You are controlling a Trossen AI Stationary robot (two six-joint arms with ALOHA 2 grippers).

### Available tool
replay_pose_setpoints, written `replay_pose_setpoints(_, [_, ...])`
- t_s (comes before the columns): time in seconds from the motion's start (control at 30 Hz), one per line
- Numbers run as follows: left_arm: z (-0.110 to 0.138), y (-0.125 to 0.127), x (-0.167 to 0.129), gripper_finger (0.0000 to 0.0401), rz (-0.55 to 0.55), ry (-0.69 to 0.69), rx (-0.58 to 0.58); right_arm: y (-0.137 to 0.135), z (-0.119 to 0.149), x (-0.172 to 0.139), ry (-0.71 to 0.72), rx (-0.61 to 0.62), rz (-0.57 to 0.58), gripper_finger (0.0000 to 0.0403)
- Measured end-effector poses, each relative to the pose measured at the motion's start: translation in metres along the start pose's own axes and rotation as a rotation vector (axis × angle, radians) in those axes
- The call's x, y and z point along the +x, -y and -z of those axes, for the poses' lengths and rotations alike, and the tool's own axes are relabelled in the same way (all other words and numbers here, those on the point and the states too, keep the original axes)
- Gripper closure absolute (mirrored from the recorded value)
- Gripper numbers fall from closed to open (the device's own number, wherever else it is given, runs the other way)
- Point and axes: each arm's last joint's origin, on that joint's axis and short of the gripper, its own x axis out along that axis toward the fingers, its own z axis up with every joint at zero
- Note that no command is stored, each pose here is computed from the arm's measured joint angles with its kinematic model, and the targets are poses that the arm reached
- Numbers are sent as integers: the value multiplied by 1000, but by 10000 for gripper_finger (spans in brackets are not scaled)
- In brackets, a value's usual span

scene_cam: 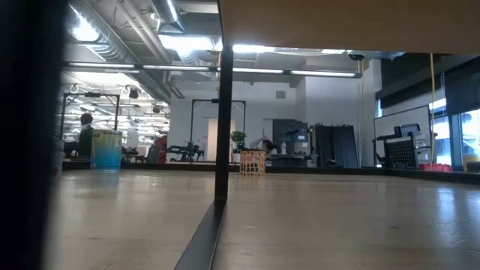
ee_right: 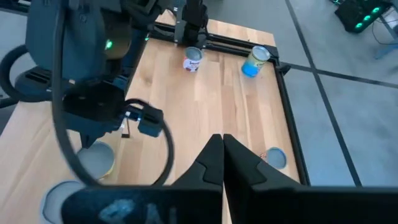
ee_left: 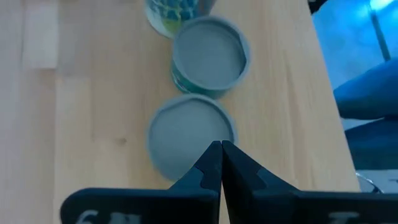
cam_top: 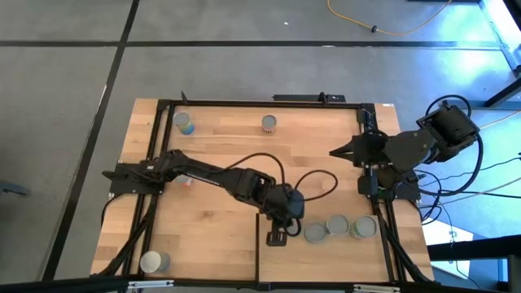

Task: Pick and place cans onto a shelf
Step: Put the yellow canned mushroom on the shelf

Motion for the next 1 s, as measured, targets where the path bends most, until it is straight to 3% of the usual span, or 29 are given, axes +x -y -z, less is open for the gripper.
replay_pose_setpoints(0.33, [6, -1, 18, 401, -12, -45, 3, 0, 0, 0, -2, 1, -8, 402])
replay_pose_setpoints(0.47, [8, -3, 22, 401, -19, -74, -3, -2, 0, 0, -11, -1, -68, 402])
replay_pose_setpoints(1.0, [22, 0, 19, 401, -39, -201, -96, -3, 1, 0, -16, -29, -108, 402])
